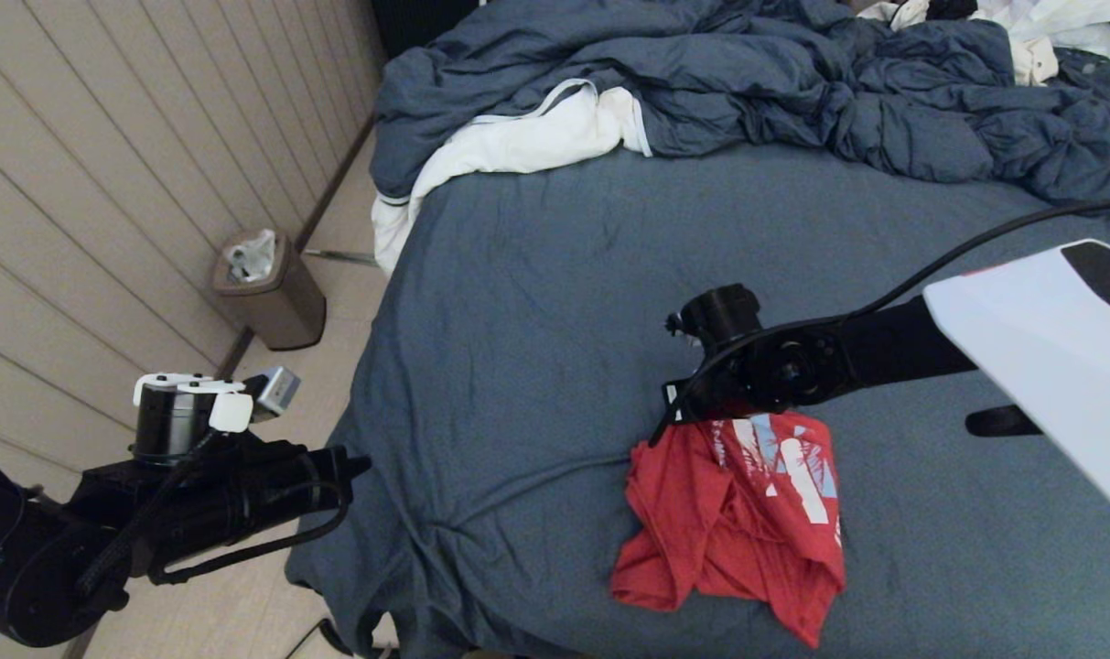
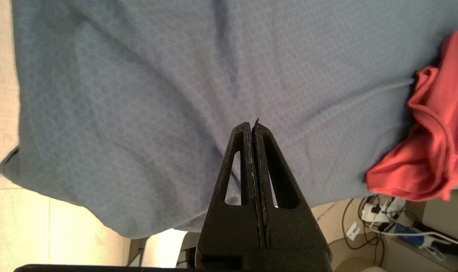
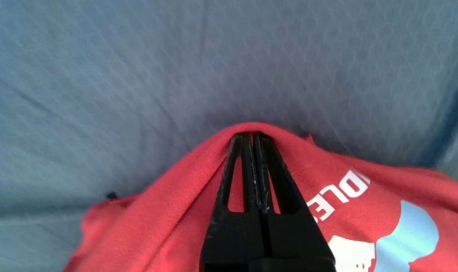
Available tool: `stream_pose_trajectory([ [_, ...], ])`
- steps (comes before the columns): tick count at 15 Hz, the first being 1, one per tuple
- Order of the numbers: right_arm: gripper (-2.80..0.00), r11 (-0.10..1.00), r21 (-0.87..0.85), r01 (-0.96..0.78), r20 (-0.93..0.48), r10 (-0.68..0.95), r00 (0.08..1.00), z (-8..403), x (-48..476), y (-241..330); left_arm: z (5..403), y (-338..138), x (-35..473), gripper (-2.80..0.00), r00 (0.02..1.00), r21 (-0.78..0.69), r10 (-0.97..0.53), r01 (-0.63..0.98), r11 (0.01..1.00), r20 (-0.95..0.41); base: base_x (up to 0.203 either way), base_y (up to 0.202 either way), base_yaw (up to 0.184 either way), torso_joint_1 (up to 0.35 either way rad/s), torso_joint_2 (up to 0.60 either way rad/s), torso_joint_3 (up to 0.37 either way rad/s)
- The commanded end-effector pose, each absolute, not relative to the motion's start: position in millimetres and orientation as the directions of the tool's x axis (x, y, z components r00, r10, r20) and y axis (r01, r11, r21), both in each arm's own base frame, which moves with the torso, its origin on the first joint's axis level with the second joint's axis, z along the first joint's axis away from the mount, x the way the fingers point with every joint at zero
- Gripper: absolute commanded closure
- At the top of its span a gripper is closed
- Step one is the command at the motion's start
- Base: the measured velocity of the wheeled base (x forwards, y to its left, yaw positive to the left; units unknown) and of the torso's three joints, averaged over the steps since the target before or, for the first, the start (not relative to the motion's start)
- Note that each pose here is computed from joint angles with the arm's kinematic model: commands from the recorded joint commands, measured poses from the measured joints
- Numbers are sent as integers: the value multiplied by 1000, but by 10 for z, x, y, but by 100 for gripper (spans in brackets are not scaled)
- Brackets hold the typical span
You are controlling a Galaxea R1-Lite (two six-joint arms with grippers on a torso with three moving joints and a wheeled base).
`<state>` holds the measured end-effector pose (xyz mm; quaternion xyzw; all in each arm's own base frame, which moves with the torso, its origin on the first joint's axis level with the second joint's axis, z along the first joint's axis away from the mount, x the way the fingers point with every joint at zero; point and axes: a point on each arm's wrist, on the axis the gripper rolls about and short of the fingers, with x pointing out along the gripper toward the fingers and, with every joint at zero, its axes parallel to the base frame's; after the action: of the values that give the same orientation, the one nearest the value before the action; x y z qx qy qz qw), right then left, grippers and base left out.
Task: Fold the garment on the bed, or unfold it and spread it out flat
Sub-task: Fold the red T-shirt
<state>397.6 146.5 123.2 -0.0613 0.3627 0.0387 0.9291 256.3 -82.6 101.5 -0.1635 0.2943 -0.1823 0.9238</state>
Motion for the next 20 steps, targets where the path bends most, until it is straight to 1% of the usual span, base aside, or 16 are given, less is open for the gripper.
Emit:
stream_pose_trajectory([
  [1, 0, 989, -91, -114, -692, 19, 722, 1242, 3885, 1398, 1037, -825, 2555, 0, 765, -412, -436, 244, 878, -475, 0, 0, 0, 0, 0, 0],
  [4, 0, 989, -90, -121, -705, 23, 708, 1322, 3663, 1302, 1032, -825, 2556, 0, 764, -412, -435, 243, 878, -477, 0, 0, 0, 0, 0, 0],
  [7, 0, 988, -65, -140, -690, 57, 721, 1548, 3395, 1188, 1026, -826, 2558, 0, 762, -412, -435, 242, 878, -479, 0, 0, 0, 0, 0, 0],
  [9, 0, 989, -72, -130, -686, 45, 727, 1656, 3217, 999, 1035, -825, 2554, 0, 763, -412, -435, 243, 878, -477, 0, 0, 0, 0, 0, 0],
  [10, 0, 990, -85, -110, -692, 21, 721, 1664, 3161, 832, 1033, -827, 2549, 0, 762, -412, -436, 244, 878, -478, 0, 0, 0, 0, 0, 0],
  [14, 0, 995, -90, -37, -758, -45, 651, 1467, 3023, 299, 1042, -824, 2538, 0, 763, -413, -438, 246, 877, -476, 0, 0, 0, 0, 0, 0],
  [15, -232, 995, -90, -29, -768, -51, 639, 1441, 2944, 220, 1036, -831, 2533, 0, 760, -413, -440, 248, 876, -478, 0, 0, 0, 0, 0, 0],
  [16, -280, 994, -99, -35, -767, -54, 639, 1452, 2880, 180, 1034, -836, 2533, 0, 759, -413, -441, 249, 876, -478, 0, 0, 0, 0, 0, 0],
  [18, -280, 994, -106, -36, -771, -59, 634, 1452, 2803, 84, 1019, -857, 2532, 0, 753, -414, -446, 253, 875, -483, 0, 0, 0, 0, 0, 0],
  [20, -280, 997, -63, -53, -781, -16, 624, 1429, 2772, 30, 1002, -860, 2542, 0, 751, -413, -445, 251, 876, -488, 0, 0, 0, 0, 0, 0],
])
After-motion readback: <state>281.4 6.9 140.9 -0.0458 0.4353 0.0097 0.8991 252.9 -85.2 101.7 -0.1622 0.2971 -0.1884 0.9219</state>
